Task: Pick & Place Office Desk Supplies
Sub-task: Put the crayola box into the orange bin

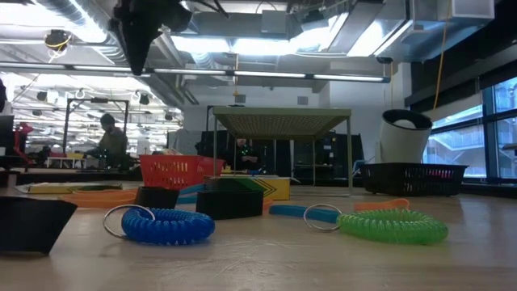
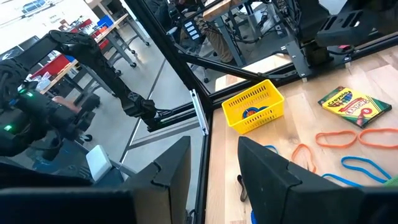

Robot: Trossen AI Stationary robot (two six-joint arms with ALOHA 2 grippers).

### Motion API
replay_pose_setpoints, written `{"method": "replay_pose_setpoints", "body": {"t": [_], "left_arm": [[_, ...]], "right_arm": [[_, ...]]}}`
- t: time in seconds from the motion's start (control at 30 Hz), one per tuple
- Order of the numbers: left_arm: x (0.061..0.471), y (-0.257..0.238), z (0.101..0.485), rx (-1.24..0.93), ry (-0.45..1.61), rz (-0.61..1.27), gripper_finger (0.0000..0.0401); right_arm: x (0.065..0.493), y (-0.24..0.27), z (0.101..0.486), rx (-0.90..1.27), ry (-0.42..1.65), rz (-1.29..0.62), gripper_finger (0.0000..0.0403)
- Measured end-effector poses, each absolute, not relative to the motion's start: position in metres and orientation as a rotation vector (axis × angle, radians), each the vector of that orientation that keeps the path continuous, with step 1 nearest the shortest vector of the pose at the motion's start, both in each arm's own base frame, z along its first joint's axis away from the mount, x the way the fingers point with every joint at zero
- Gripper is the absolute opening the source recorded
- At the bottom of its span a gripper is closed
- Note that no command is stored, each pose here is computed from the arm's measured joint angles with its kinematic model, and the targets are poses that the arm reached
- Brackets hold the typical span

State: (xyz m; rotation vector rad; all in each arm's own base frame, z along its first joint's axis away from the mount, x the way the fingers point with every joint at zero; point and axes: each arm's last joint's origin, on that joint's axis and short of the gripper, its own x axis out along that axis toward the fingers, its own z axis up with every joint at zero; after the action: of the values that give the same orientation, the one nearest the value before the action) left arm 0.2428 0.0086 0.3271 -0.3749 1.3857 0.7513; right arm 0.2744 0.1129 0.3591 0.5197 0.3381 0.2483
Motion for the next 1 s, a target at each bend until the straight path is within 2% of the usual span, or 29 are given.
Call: {"method": "replay_pose_setpoints", "body": {"t": [0.2,0.43,0.6,0.77,1.0], "left_arm": [[0.24,0.006,0.312,-0.561,1.41,0.86,0.0001],[0.231,-0.002,0.282,-0.587,1.431,1.05,0.0015],[0.212,-0.006,0.279,-0.696,1.358,1.169,0.0044],[0.192,-0.016,0.278,-0.841,1.204,1.202,0.0079],[0.172,-0.022,0.249,-0.99,1.128,1.229,0.0114]], "right_arm": [[0.274,0.113,0.359,0.52,0.338,0.249,0.0135],[0.274,0.114,0.359,0.523,0.349,0.281,0.0135],[0.273,0.115,0.359,0.528,0.369,0.337,0.0135],[0.273,0.116,0.359,0.528,0.377,0.351,0.0135],[0.273,0.117,0.359,0.534,0.378,0.353,0.0135]]}}
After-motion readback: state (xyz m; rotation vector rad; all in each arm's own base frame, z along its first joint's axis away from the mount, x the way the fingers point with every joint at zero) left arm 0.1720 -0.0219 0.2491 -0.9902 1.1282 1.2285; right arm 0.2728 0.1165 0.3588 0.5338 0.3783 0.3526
